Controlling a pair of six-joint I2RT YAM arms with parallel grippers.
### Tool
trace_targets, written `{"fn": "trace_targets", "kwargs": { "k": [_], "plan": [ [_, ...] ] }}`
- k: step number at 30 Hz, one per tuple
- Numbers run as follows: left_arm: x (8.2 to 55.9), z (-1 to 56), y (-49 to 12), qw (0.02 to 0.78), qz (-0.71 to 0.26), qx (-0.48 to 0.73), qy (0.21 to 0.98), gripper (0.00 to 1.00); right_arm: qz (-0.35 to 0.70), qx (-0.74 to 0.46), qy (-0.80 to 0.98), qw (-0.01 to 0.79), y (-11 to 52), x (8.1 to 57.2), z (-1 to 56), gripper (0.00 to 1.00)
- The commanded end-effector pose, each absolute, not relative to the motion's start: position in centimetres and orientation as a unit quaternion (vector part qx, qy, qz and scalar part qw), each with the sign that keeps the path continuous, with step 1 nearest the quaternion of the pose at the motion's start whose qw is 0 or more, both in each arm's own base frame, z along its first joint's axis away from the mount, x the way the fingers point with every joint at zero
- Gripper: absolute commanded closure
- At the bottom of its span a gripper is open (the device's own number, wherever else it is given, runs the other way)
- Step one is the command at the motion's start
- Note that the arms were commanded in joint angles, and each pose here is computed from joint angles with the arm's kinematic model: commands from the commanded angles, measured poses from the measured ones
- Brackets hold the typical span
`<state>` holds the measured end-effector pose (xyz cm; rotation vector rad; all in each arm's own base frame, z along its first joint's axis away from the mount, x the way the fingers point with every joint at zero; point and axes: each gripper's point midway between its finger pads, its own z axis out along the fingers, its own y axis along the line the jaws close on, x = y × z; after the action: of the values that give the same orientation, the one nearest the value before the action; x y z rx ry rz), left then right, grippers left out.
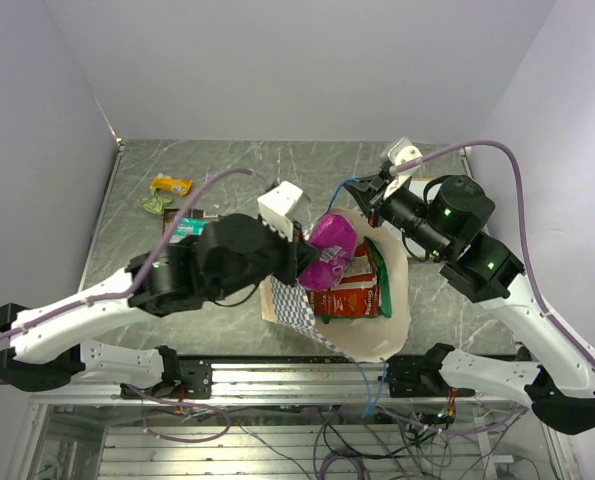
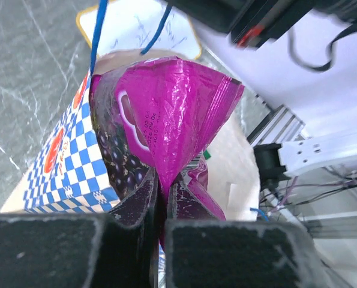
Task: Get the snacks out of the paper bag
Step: Take out the snack from the paper bag, then place the snack at the center of the board.
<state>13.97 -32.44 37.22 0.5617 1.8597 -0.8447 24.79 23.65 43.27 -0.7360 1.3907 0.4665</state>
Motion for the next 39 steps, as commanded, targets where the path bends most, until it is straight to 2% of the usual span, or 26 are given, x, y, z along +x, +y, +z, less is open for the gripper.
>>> {"fn": "trace_targets", "kwargs": {
  "k": [1,6,9,15,20,26,30,35,39],
  "plan": [
    [12.9,44.6,-30.7,0.517,-0.408,0.218,0.72,0.93,0.199,-0.303,0.601,0.712,22.7,24.9,45.2,1.0],
    [13.1,51.1,-27.9,0.567,-0.414,0.208,0.681,0.93,0.194,-0.303,0.606,0.71,22.5,24.9,44.8,1.0],
    [14.7,54.1,-25.4,0.613,-0.381,0.167,0.671,0.93,0.186,-0.3,0.609,0.711,22.1,25.0,44.7,1.0],
    [19.3,56.7,-20.5,0.696,-0.237,0.065,0.675,0.93,0.153,-0.284,0.618,0.717,20.4,25.1,45.6,1.0],
    [22.6,56.1,-19.9,0.708,-0.115,0.048,0.695,0.93,0.151,-0.288,0.616,0.718,19.7,24.4,46.3,1.0],
    [28.4,51.4,-17.6,0.665,-0.028,0.039,0.746,0.93,0.166,-0.307,0.611,0.71,20.1,23.7,46.0,1.0],
    [31.5,44.9,-14.2,0.589,0.077,0.037,0.804,0.93,0.17,-0.31,0.61,0.709,20.4,23.6,45.9,1.0],
    [32.4,37.1,-8.6,0.482,0.2,0.044,0.852,0.93,0.179,-0.314,0.608,0.707,20.6,23.4,45.8,1.0],
    [32.6,32.3,-6.0,0.424,0.261,0.08,0.863,0.93,0.184,-0.317,0.607,0.705,20.8,23.2,45.5,1.0]
  ]
}}
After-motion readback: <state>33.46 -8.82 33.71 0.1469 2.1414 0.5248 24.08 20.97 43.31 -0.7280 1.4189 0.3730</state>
